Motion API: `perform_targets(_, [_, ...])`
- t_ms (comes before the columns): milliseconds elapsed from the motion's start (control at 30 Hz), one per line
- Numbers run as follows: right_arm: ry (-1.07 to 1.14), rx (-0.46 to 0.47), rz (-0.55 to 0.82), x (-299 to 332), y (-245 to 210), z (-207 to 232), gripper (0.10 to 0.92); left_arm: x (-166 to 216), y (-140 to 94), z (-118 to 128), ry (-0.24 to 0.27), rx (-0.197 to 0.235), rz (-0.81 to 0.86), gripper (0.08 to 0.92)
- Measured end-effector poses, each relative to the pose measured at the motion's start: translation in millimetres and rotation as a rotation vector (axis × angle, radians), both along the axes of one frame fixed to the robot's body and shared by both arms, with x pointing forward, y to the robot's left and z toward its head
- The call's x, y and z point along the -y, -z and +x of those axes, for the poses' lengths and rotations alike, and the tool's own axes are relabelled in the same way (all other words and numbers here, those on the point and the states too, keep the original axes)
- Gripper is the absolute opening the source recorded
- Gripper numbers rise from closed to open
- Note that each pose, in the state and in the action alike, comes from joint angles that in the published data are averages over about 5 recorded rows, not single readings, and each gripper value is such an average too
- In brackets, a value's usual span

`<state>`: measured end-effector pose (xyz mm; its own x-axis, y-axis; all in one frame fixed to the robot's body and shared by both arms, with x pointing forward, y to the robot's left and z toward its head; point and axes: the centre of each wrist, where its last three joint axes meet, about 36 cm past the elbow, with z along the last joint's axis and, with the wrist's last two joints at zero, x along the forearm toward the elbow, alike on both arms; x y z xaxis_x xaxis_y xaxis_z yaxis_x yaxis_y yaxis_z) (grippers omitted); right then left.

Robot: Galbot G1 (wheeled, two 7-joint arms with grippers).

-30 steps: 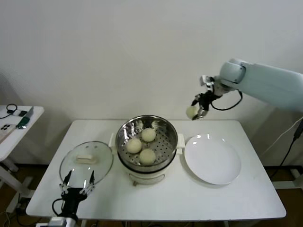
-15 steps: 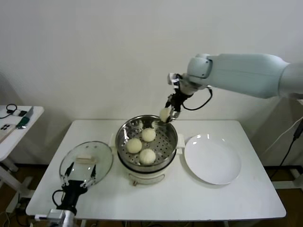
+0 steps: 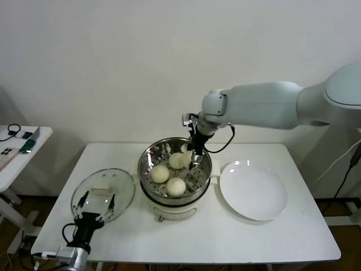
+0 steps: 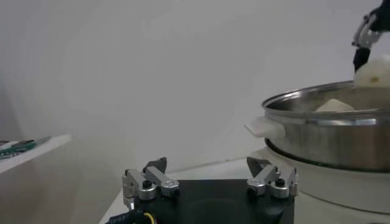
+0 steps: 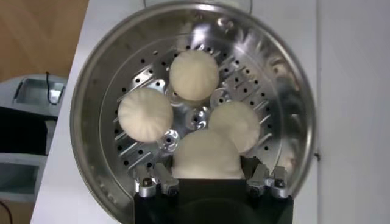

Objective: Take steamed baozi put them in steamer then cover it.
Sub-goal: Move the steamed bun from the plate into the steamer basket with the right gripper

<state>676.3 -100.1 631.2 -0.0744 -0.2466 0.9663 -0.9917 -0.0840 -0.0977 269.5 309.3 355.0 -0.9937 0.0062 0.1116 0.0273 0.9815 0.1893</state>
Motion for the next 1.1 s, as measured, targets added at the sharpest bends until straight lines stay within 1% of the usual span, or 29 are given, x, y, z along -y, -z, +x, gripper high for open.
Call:
perform_targets(433, [-0.012, -0.02, -0.045, -3.7, 32.7, -0.3, 0.732, -1.4, 4.6, 1.8, 0.004, -0.009, 0.0, 0.823])
perform_targets(767, [-0.015, -0.016, -0.063, -3.9, 42.1, 1.7, 0.74, -0.5, 6.7, 3.0, 0.007, -0.012, -0.003, 0.823])
perform_targets(867, [-0.014, -0.015, -0.065, -3.3, 42.9, 1.9, 0.764, -0.2, 7.0, 3.3, 0.009, -0.013, -0.003, 0.823])
perform_targets(967, [-0.015, -0.016, -0.065, -3.0, 42.4, 1.9, 0.806, -0.2, 7.0, 3.3, 0.011, -0.013, -0.002, 0.823])
perform_targets(1100, [-0.015, -0.015, -0.06, -2.4, 39.7, 2.7, 0.821, -0.4, 6.9, 3.5, 0.013, -0.013, 0.0, 0.823])
